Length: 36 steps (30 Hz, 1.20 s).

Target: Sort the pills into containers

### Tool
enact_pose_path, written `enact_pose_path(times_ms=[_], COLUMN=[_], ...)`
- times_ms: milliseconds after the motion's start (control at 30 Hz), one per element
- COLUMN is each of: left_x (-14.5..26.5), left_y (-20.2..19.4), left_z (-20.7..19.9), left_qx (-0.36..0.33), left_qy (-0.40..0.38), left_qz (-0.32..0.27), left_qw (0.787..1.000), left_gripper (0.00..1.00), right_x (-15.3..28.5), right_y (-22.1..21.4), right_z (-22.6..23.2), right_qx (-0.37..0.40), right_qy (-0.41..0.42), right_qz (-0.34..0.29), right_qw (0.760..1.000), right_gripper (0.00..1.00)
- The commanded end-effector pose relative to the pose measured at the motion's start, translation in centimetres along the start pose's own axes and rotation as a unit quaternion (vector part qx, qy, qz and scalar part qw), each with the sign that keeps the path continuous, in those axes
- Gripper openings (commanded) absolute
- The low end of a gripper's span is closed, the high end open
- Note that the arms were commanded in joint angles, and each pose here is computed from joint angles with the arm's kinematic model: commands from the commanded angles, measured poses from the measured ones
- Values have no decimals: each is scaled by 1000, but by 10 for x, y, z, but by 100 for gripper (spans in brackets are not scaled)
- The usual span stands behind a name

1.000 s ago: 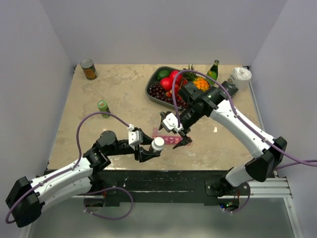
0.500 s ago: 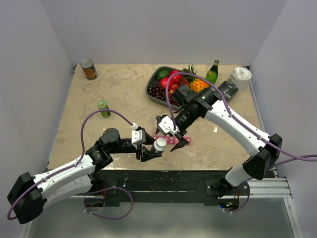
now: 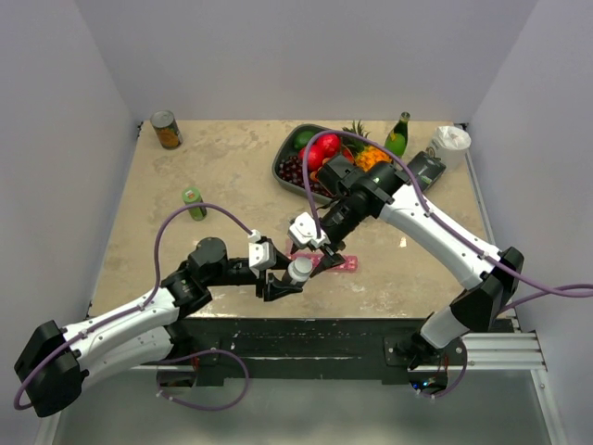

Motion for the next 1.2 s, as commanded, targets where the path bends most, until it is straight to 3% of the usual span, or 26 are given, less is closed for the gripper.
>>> enact_pose_path(times_ms=[0,367,600,833,933,1067,1167], left_x=[-3,-1,9,20,22,14,12], left_y=[24,29,47,65,64,49,26], left_z=[4,8,21,46,59,70,70], left_qx=[-35,-38,-81,-111,-105,-92,-82], left_qy=[5,30,115,240,298,312,308], left_qz=[-29,-40,-99,-143,-142,-99,-59], left_qw=[999,998,985,954,938,940,946], left_gripper=[0,0,0,0,0,0,0], right_x=[4,-3,-13,-30,-34,-27,-18], right_y=[11,5,-5,-26,-46,-62,-49], right_z=[19,18,3,-29,-40,-52,-56], right_qx=[-37,-74,-174,-306,-403,-450,-447], right_qy=[25,20,-21,-106,-162,-211,-195], right_qz=[-3,12,19,17,26,28,-11], right_qw=[999,997,984,946,900,867,873], right_gripper=[64,45,38,34,30,31,42])
Point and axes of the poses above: each gripper's point midway between its finger pads, its own x axis back along the fingers, its own z axis along the line the jaws close on, y = z × x, the point moved 7 cm from there along x, back along the fingers, and after that the axes turned 1 degree about x, right-handed, at the moved point
